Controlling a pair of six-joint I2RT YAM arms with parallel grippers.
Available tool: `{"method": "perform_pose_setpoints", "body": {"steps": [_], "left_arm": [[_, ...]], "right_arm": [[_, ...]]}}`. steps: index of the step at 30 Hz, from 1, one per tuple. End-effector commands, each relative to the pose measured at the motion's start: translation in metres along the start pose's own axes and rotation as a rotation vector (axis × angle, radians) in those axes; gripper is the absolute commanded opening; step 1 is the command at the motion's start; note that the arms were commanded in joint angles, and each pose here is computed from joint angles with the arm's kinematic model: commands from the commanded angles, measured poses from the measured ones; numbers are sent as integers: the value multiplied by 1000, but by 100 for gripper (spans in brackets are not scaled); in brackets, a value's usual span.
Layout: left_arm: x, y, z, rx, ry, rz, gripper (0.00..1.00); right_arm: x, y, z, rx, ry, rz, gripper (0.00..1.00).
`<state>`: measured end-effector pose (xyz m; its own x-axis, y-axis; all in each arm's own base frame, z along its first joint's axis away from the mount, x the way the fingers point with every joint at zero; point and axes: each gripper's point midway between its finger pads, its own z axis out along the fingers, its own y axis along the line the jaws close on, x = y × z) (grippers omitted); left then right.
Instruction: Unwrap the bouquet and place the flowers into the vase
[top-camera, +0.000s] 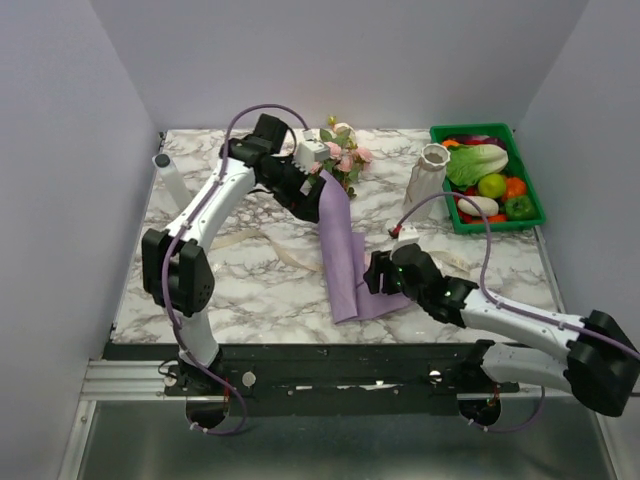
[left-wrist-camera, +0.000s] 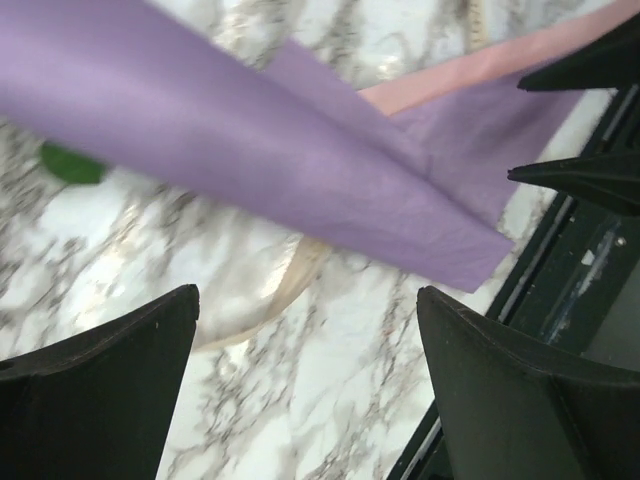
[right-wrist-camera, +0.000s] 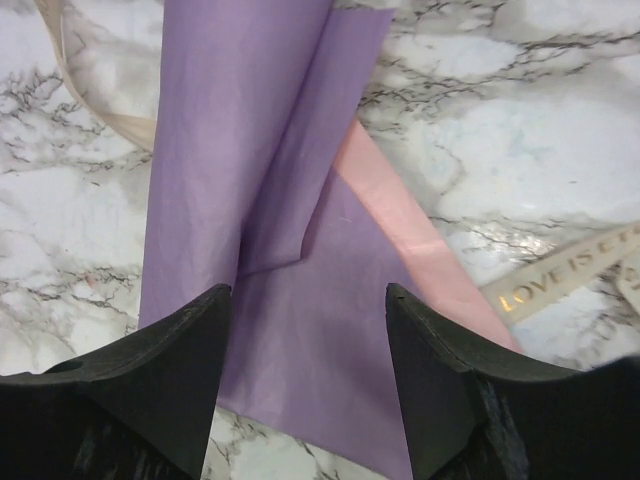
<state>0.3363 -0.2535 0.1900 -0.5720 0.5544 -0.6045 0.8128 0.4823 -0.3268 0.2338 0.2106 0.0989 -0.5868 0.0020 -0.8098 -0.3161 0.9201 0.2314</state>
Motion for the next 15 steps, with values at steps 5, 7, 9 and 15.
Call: {"method": "perform_pose_setpoints", "body": {"steps": [5,7,9,15], "left_arm": [[13,16,-78,-208,-123,-55,99],[16,13,-90,-247,-136,-41,99],[17,8,-98,-264,-144,-30,99],[22,2,-111,-297,-143,-16,99]], "right_arm": [[4,35,47,-68,28,112,65],[10,37,54,-74,37,131,64],[13,38,58,-71,41,145,60],[18,35,67,-44,38,178,43]]}}
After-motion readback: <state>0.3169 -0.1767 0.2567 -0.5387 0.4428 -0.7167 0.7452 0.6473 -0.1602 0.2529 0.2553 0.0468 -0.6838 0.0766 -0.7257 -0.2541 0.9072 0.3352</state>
